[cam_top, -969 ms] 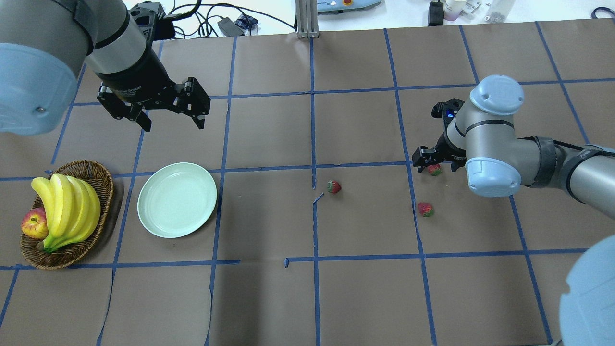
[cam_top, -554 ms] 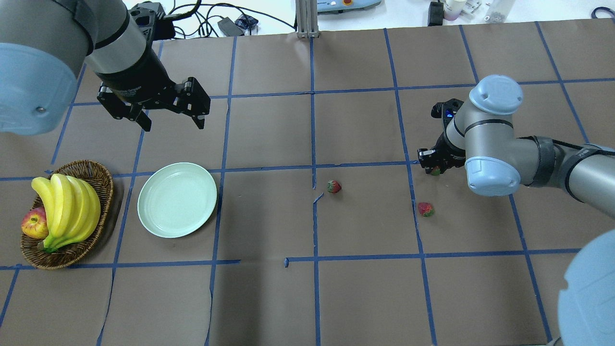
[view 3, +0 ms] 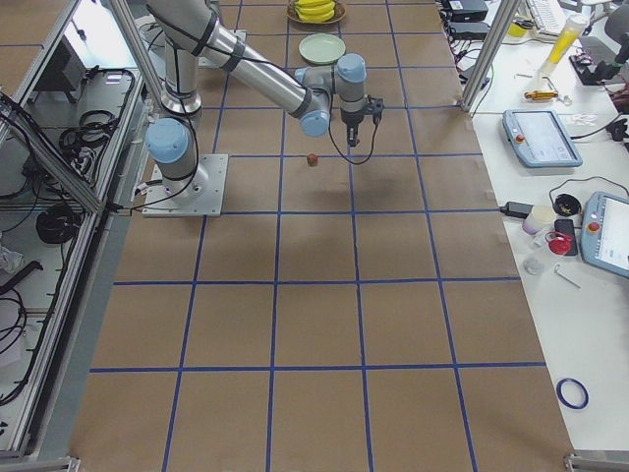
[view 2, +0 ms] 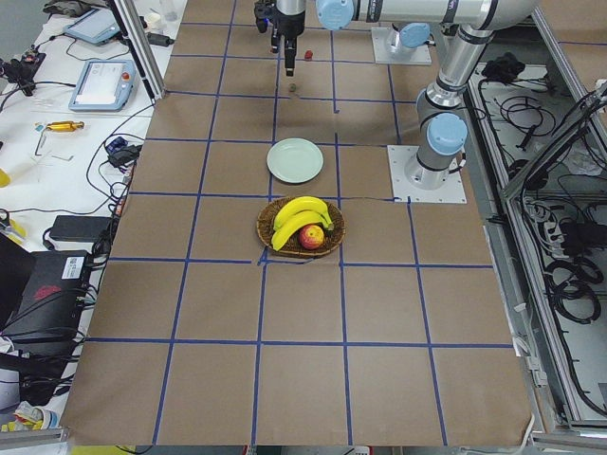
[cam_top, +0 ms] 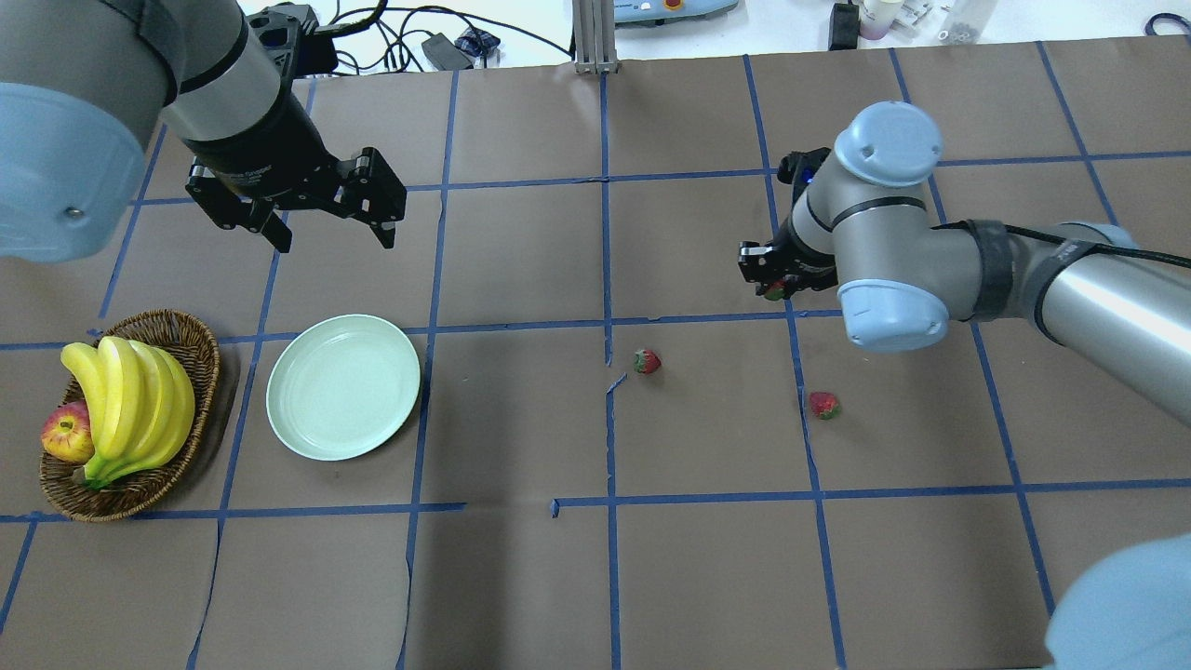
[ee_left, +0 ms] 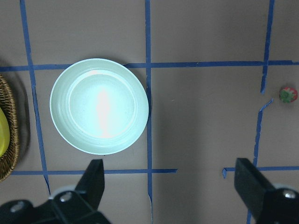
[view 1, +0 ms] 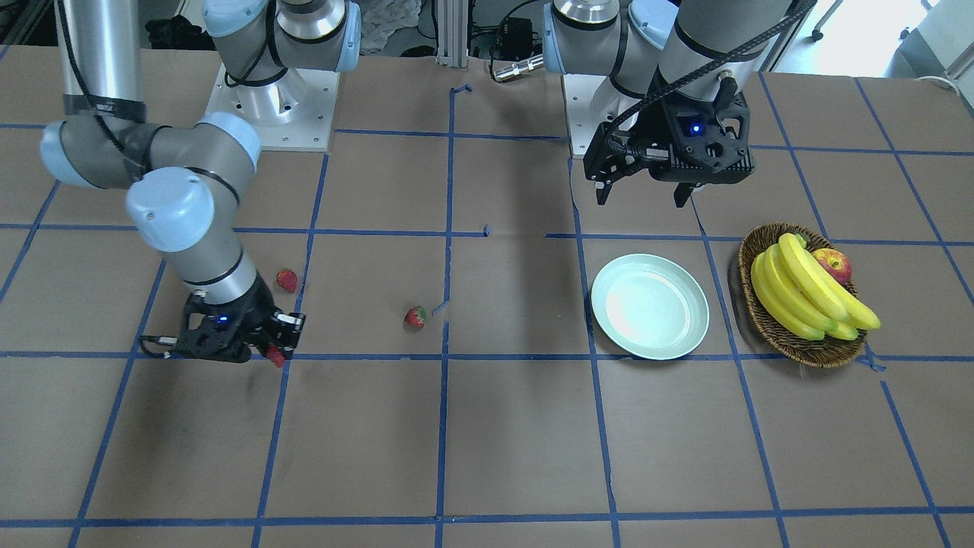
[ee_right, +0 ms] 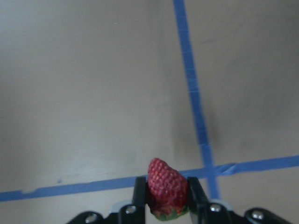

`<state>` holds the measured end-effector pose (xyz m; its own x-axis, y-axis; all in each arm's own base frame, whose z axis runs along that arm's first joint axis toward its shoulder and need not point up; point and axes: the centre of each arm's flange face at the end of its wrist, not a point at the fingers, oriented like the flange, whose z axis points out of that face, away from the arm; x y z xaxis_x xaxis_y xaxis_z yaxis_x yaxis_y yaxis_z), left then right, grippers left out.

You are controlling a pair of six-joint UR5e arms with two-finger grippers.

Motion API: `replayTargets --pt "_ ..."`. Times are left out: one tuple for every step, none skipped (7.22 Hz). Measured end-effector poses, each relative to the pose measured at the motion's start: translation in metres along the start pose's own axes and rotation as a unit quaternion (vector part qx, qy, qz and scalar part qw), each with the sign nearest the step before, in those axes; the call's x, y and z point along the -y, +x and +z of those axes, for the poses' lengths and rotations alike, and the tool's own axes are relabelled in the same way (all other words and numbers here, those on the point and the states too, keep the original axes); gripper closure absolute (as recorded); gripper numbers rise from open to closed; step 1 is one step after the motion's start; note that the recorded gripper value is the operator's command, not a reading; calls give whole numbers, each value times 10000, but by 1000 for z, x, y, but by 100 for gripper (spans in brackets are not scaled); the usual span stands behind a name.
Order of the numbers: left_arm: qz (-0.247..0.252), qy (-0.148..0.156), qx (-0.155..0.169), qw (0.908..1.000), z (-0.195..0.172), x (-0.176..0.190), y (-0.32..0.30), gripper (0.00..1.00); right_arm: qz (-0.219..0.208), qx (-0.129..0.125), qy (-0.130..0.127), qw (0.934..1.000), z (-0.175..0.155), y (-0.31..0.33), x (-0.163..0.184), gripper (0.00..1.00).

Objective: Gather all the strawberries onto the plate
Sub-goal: 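Carry the strawberry toward the plate with the right gripper and release it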

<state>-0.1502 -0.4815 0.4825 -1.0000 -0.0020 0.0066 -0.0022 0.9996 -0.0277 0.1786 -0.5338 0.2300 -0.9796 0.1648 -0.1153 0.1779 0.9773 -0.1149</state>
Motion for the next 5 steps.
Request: replayTargets --pt "3 1 0 10000 0 0 0 0 249 94 -19 9996 -2 -56 -29 100" --pt "5 3 0 10000 0 0 0 0 484 182 -61 9986 -4 -108 -66 100" --pt "4 6 0 10000 -1 0 0 0 629 256 -121 9976 -6 -151 -101 100" --pt "1 8 0 10000 -1 0 0 0 658 277 -229 9972 -1 -182 -133 37" --pt "-1 8 0 10000 -1 0 0 0 616 229 -352 9972 13 -200 -155 0"
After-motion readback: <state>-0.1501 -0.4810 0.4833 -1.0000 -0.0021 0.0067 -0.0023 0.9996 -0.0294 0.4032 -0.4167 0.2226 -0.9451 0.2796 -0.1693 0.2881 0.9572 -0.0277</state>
